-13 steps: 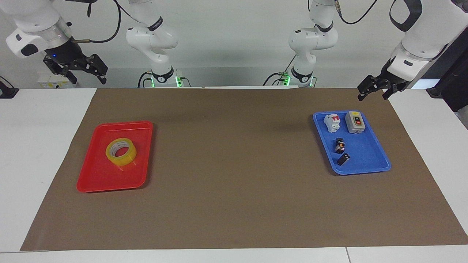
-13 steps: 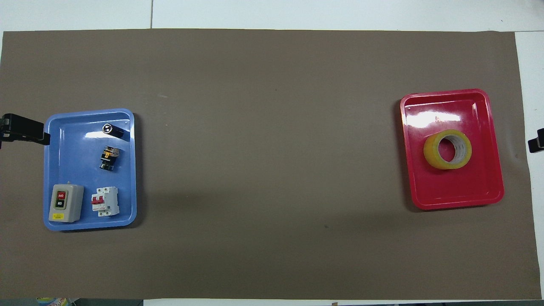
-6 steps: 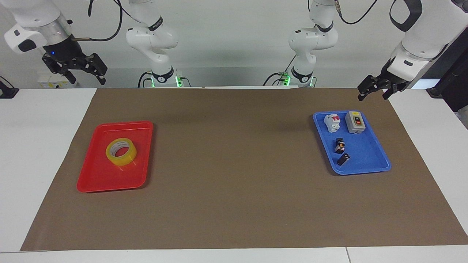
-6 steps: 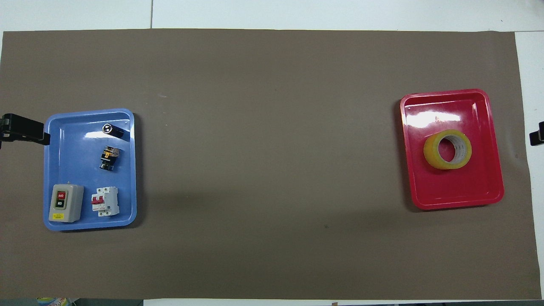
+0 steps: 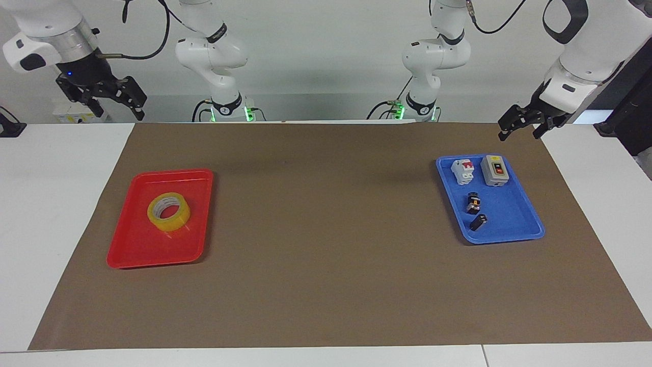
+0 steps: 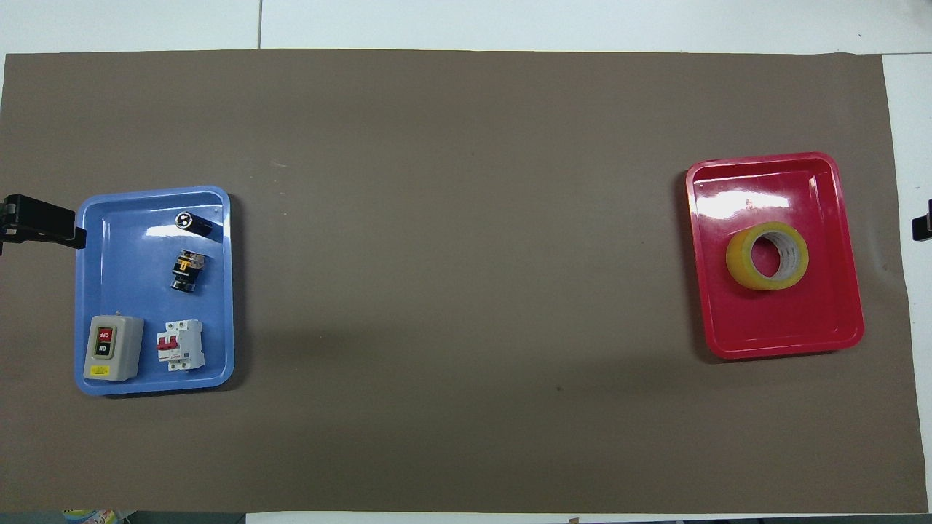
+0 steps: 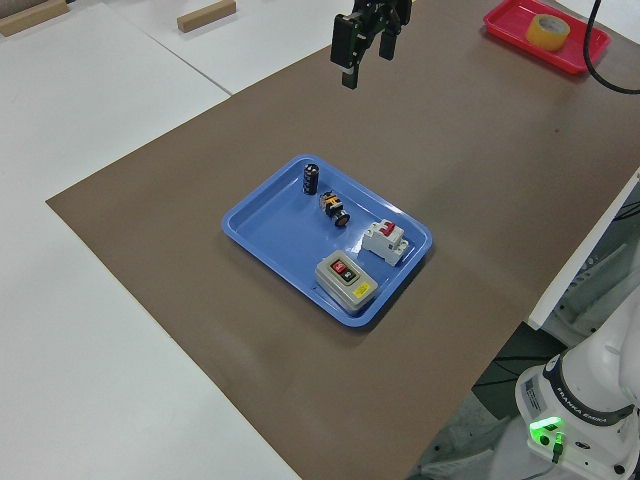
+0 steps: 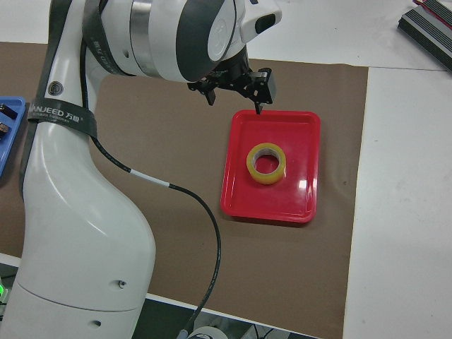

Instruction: Place and move tape with both arms

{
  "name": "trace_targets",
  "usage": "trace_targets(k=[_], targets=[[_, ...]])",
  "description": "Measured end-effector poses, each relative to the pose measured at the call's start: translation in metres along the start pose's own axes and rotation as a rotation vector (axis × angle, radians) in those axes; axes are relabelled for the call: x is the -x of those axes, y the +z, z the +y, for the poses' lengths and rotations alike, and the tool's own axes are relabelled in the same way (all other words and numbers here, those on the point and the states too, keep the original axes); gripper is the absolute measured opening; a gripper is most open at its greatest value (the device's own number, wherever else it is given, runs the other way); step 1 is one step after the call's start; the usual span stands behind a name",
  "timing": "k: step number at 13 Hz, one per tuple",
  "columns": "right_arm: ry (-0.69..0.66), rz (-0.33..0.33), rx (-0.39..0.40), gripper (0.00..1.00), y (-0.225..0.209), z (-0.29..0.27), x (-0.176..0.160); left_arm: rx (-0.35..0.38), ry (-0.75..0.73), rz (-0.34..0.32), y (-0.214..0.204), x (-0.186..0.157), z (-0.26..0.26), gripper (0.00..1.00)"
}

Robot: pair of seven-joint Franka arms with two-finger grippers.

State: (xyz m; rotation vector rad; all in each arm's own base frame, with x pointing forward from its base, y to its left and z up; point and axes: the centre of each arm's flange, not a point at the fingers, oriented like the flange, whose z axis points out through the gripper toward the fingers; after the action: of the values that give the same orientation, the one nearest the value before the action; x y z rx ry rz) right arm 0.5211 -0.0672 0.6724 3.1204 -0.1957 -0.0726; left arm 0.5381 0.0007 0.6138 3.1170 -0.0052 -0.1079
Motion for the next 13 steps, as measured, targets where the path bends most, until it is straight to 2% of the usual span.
trace_targets(k=[13], targets=[[0.022,-0.024,-0.004,1.00,0.055,0.013,-0.010,0.000,0.000,0.000,0.000,0.000,0.000,1.00]])
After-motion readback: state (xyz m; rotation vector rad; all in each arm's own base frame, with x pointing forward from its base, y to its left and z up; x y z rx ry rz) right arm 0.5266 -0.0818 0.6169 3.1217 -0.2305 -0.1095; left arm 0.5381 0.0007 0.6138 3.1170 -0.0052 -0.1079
